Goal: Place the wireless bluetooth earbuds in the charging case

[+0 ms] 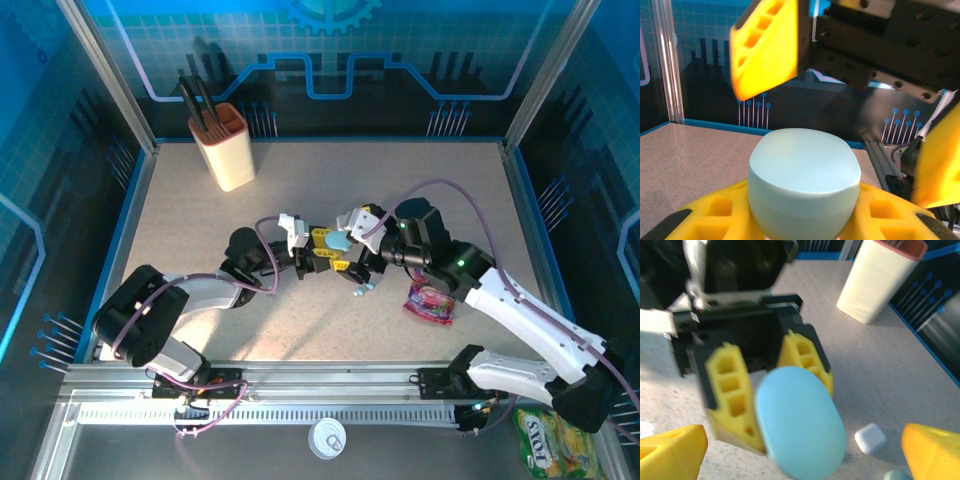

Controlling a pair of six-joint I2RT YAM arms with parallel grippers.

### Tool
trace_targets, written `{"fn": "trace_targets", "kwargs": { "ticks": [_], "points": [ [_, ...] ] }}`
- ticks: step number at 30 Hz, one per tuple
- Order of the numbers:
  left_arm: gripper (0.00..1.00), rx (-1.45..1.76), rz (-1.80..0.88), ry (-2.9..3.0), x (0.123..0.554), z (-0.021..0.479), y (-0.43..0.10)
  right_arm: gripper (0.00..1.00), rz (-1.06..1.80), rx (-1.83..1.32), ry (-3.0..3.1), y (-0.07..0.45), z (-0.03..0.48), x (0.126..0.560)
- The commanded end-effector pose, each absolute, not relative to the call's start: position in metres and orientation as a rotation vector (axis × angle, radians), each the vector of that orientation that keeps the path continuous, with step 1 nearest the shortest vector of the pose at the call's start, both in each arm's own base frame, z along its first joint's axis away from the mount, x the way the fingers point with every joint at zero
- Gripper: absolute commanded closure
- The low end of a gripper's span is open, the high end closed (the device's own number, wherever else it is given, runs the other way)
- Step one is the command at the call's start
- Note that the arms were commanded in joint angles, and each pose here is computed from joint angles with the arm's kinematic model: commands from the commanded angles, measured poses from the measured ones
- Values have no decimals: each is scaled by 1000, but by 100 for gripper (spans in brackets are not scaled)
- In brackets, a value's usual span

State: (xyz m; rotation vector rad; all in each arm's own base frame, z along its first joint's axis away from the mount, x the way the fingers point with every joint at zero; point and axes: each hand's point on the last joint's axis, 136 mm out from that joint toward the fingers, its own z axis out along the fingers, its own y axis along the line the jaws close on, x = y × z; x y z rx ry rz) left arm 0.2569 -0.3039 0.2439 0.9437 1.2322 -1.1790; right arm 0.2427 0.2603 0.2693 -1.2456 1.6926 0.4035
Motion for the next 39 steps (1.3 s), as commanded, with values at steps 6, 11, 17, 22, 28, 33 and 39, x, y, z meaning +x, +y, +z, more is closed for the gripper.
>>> {"fn": "trace_targets", "kwargs": {
  "ticks": [6,11,17,22,28,33,39],
  "points": [
    [66,997,-1171,1170,244,246,-300,0,244,-1207,1672,253,286,265],
    [66,1001,-1159,1170,245,243,-299,0,245,-1194,1667,249,290,265],
    [66,1005,-1148,1168,245,241,-297,0,255,-1144,1691,244,294,271],
    [66,1003,-1148,1164,244,241,-295,0,218,-1115,1703,240,293,278],
    [66,1010,-1145,1167,243,240,-295,0,189,-993,1735,231,305,293],
    [65,1004,-1147,1166,242,241,-294,0,136,-948,1753,226,306,308],
    [65,985,-1134,1184,248,242,-293,0,79,-813,1768,211,325,318]
  ]
}}
